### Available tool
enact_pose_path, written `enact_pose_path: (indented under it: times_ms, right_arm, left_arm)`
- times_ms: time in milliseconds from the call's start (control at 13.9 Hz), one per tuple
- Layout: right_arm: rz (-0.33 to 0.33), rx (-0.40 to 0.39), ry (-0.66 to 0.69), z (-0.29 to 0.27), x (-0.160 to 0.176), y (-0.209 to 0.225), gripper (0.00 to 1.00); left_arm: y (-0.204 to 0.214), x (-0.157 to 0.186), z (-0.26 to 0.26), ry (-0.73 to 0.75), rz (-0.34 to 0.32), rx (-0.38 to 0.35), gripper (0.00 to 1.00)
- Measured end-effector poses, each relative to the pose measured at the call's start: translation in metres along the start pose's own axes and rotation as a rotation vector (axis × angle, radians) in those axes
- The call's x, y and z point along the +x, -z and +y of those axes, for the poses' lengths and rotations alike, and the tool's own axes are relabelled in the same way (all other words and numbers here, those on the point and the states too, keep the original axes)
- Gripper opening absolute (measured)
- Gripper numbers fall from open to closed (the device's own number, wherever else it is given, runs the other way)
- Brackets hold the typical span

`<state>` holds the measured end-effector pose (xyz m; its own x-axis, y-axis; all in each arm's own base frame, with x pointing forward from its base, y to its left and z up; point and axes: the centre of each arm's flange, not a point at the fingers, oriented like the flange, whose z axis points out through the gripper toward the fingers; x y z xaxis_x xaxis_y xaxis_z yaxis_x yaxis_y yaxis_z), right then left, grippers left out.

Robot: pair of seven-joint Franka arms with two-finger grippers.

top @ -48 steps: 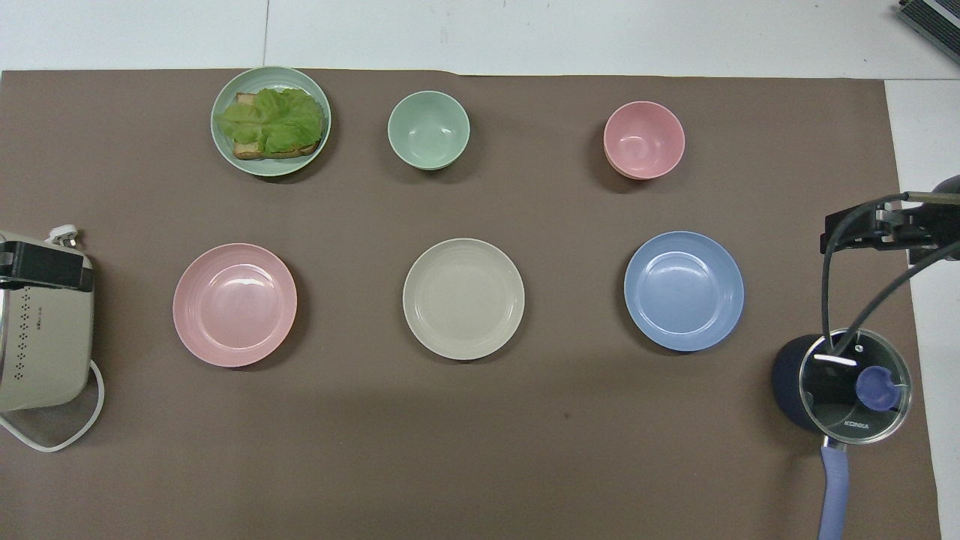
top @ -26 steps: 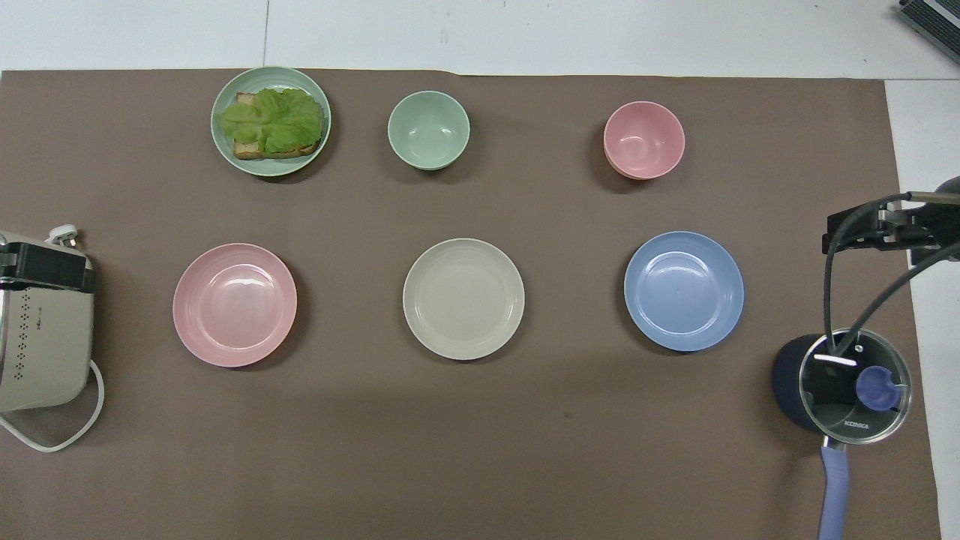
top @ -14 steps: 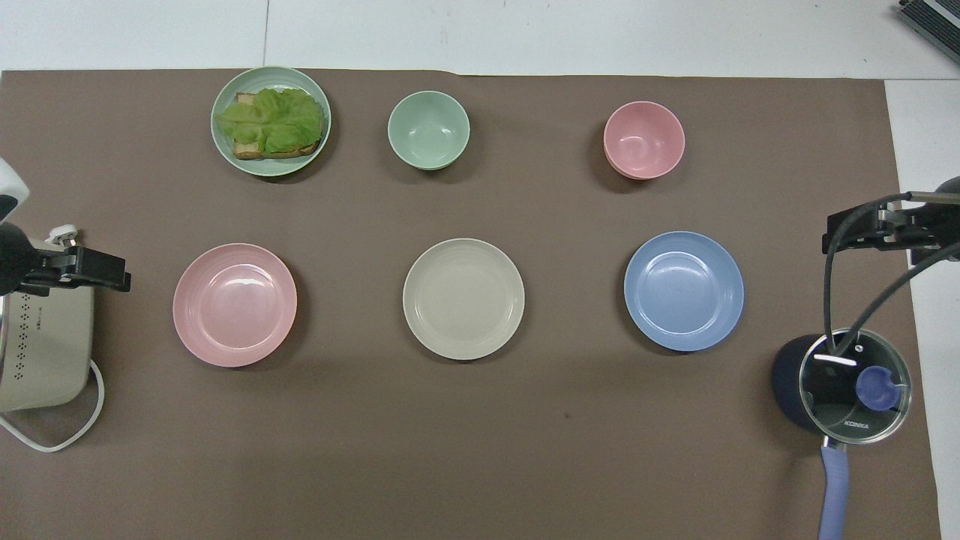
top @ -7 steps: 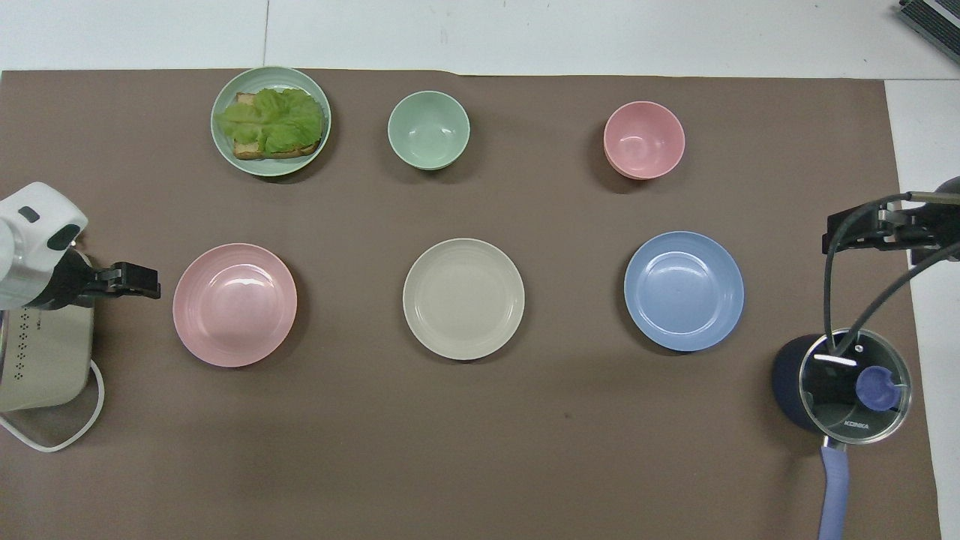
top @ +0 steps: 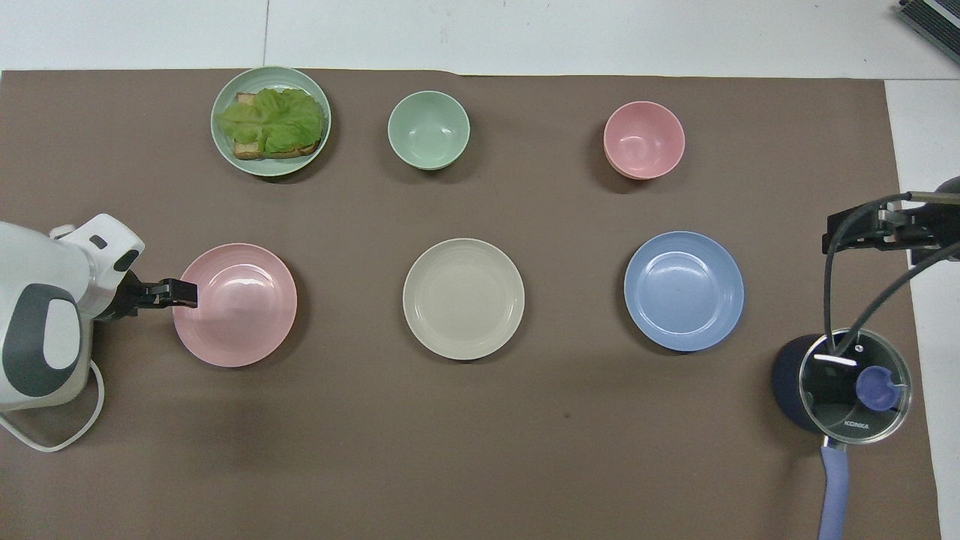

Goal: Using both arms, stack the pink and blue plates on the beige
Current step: 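Reach the left gripper to the pink plate rim and grasp it, then carry the pink plate with the left gripper onto the beige plate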

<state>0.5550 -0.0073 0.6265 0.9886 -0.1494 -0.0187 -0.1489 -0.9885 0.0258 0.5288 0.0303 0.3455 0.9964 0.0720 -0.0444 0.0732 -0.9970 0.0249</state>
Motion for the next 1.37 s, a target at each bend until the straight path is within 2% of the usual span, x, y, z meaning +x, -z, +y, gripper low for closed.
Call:
enact_pose_path:
  times_ms: [432,504,936,1008,1368]
  right_arm:
    - [0.000,0.000,0.000,0.000,0.000,0.000,1.00]
    - [0.000,0.000,0.000,0.000,0.000,0.000,1.00]
    - [0.000,0.000,0.001,0.000,0.000,0.000,1.00]
    - [0.000,0.000,0.001,0.000,0.000,0.000,1.00]
    - [0.000,0.000,0.001,0.000,0.000,0.000,1.00]
  left_arm:
    - [-0.036,-0.001,-0.001,0.002,-0.002,0.002,0.96]
    - [-0.036,-0.001,-0.001,0.002,-0.002,0.002,0.87]
    - [-0.025,0.008,-0.006,0.008,0.001,0.001,0.11]
    - [-0.016,0.013,-0.008,0.004,-0.009,-0.001,0.06]
    - [0.031,0.037,-0.009,0.009,-0.026,-0.004,0.05]
